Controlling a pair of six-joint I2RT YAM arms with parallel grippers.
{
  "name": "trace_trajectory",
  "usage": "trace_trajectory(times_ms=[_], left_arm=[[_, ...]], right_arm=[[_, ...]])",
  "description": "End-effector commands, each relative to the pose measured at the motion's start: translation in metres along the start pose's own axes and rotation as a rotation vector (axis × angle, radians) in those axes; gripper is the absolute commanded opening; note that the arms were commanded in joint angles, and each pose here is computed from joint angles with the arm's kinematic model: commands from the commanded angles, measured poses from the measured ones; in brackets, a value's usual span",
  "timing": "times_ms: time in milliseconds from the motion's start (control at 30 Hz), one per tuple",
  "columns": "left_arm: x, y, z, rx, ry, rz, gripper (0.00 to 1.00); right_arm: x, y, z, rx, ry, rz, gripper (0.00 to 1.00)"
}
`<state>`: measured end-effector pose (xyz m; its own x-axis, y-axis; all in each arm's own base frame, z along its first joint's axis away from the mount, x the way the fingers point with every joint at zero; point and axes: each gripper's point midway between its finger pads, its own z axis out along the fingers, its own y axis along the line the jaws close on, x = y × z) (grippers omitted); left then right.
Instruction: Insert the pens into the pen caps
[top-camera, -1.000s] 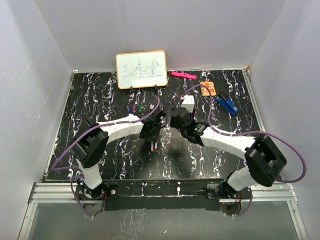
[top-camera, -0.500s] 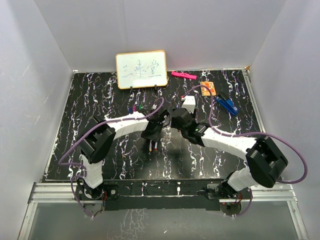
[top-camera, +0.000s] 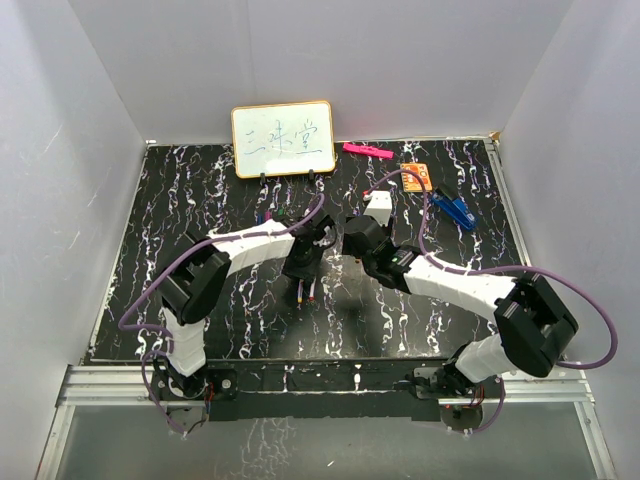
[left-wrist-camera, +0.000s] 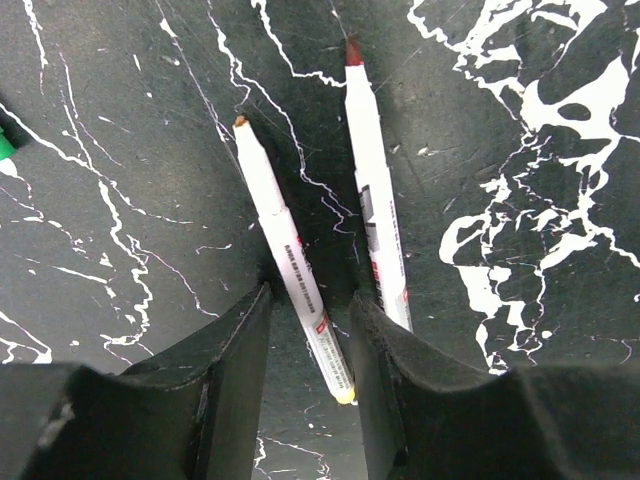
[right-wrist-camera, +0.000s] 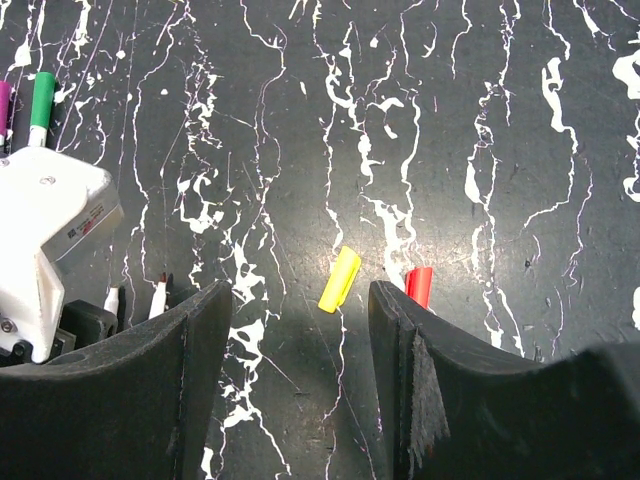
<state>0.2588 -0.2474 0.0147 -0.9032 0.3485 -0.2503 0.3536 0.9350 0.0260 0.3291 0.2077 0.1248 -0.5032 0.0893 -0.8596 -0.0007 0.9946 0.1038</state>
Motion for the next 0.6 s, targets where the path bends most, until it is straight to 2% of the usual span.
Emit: trace_trajectory(times_ms=[0, 333, 567], left_arm=[[0.024, 0.013, 0.000, 0.006, 0.107, 0.003, 0.35], [0.031, 0.015, 0.000, 0.072, 0.148, -0.017, 0.30], [0.041, 0.014, 0.010, 0.076, 0.204, 0.004, 0.30]], right_arm=[[-0.015, -0.001, -0.003, 0.003, -0.053, 0.043, 0.55], [-0.010, 0.002, 0.003, 0.012, -0.035, 0.035, 0.55], [-0.011, 0.003, 0.004, 0.013, -0.033, 0.041, 0.55]])
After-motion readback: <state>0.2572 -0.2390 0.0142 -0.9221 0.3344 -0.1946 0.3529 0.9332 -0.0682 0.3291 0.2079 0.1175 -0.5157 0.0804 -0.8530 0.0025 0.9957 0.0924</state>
